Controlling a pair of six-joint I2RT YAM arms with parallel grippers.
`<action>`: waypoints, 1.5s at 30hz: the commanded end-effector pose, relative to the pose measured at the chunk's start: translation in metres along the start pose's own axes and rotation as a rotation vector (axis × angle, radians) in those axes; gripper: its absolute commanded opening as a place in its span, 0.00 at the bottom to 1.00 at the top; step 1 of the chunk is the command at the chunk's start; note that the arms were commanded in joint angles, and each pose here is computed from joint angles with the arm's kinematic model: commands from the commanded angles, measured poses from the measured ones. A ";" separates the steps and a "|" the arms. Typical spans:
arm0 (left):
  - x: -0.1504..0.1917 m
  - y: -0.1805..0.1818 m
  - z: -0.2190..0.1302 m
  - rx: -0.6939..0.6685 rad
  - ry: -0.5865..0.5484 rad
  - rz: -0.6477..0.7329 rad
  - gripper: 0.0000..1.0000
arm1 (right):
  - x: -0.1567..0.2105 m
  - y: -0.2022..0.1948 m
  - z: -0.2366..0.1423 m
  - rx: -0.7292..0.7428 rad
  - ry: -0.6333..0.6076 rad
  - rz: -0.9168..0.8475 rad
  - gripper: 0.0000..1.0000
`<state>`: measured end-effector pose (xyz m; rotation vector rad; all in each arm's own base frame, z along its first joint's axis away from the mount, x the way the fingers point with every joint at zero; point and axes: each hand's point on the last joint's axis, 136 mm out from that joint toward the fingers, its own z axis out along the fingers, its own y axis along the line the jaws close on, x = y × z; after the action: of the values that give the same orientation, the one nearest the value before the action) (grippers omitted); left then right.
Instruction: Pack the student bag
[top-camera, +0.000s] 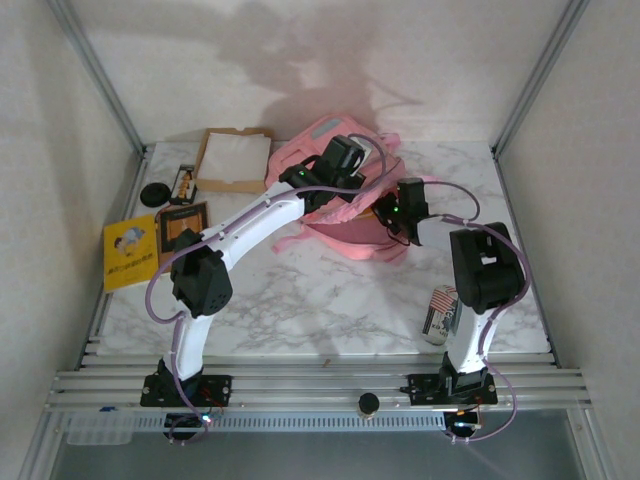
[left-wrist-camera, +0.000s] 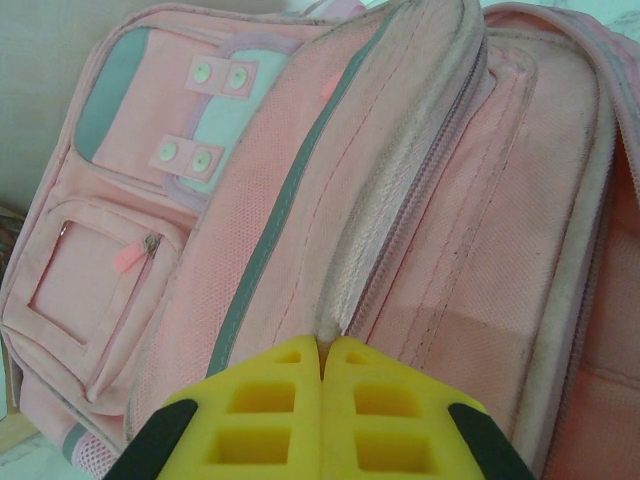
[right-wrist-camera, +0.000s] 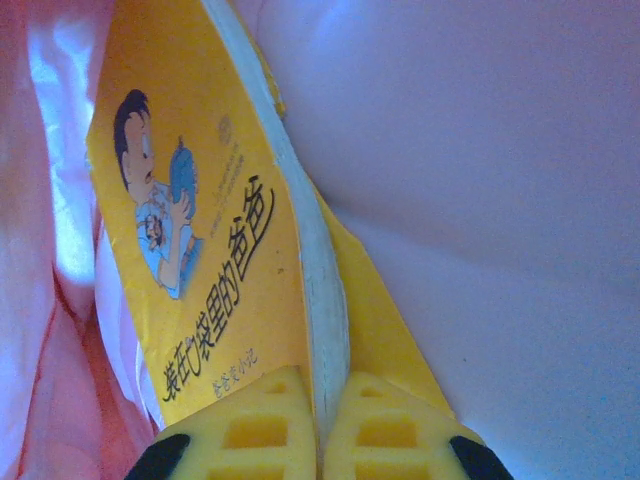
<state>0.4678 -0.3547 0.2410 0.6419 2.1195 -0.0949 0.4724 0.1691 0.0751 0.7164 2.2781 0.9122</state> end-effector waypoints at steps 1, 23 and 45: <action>-0.023 0.015 -0.011 -0.047 -0.078 -0.042 0.00 | 0.001 0.024 -0.020 -0.100 0.025 -0.170 0.00; -0.024 0.016 -0.011 -0.045 -0.080 -0.053 0.00 | -0.056 0.070 -0.012 -0.309 0.011 -0.460 0.46; 0.020 -0.027 -0.048 0.342 -0.023 -0.345 0.39 | -0.036 0.053 -0.191 -0.037 -0.105 -0.422 0.82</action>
<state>0.4268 -0.3568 0.1872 0.5854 2.2815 -0.3790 0.3916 0.0907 0.2519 0.2635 2.0921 0.7260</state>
